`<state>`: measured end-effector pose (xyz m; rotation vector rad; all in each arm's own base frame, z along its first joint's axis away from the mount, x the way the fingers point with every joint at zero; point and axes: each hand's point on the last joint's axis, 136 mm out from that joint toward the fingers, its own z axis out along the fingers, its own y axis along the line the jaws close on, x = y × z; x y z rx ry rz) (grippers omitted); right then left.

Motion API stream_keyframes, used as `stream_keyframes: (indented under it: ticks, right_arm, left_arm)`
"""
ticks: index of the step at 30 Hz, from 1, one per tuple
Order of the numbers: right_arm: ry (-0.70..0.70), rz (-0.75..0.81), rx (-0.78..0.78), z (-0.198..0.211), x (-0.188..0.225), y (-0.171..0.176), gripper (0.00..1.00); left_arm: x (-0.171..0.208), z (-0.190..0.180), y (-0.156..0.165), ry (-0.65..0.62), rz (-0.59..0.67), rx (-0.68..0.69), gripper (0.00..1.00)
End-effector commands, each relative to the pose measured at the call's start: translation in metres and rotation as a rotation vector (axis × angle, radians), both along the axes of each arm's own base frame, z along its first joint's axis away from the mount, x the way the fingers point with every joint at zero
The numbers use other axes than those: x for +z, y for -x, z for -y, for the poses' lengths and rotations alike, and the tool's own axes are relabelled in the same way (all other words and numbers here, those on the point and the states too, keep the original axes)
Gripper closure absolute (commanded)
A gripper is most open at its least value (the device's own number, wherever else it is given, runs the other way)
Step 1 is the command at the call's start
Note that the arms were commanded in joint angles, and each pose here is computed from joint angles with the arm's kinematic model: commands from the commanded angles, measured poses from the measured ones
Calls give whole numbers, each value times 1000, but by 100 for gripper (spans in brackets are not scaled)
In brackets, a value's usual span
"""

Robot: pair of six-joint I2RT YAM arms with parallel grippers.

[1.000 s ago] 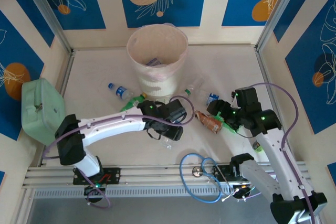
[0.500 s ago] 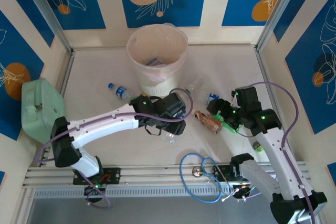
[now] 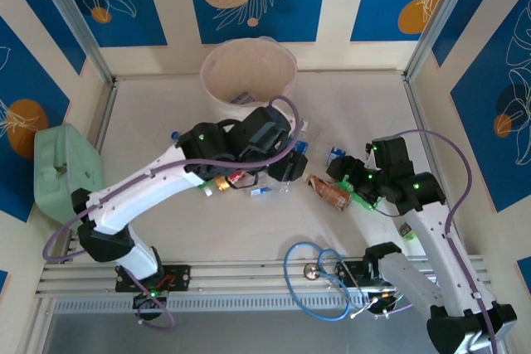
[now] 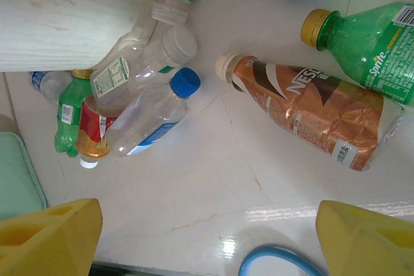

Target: Put the plastic bottles in the bin

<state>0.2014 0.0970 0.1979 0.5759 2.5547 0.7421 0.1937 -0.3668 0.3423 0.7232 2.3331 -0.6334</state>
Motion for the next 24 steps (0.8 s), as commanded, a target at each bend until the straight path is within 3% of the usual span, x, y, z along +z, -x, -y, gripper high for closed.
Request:
stream_keyframes:
  ticks: [1,8,18,24]
  right_arm:
    - [-24,39,6,-2,13,0,14]
    - [-36,38,11,-3,10,3,14]
    - [-72,34,16,-10,6,4,14]
    - [-75,21,20,-13,-2,7,14]
  left_arm:
    - [10,-6,-14,-62,53,-4,41]
    - [51,-19,-52,-33,168,87,41]
    - [107,-67,-133,170,262,310,42]
    - [124,-79,-179,245,319,374,43]
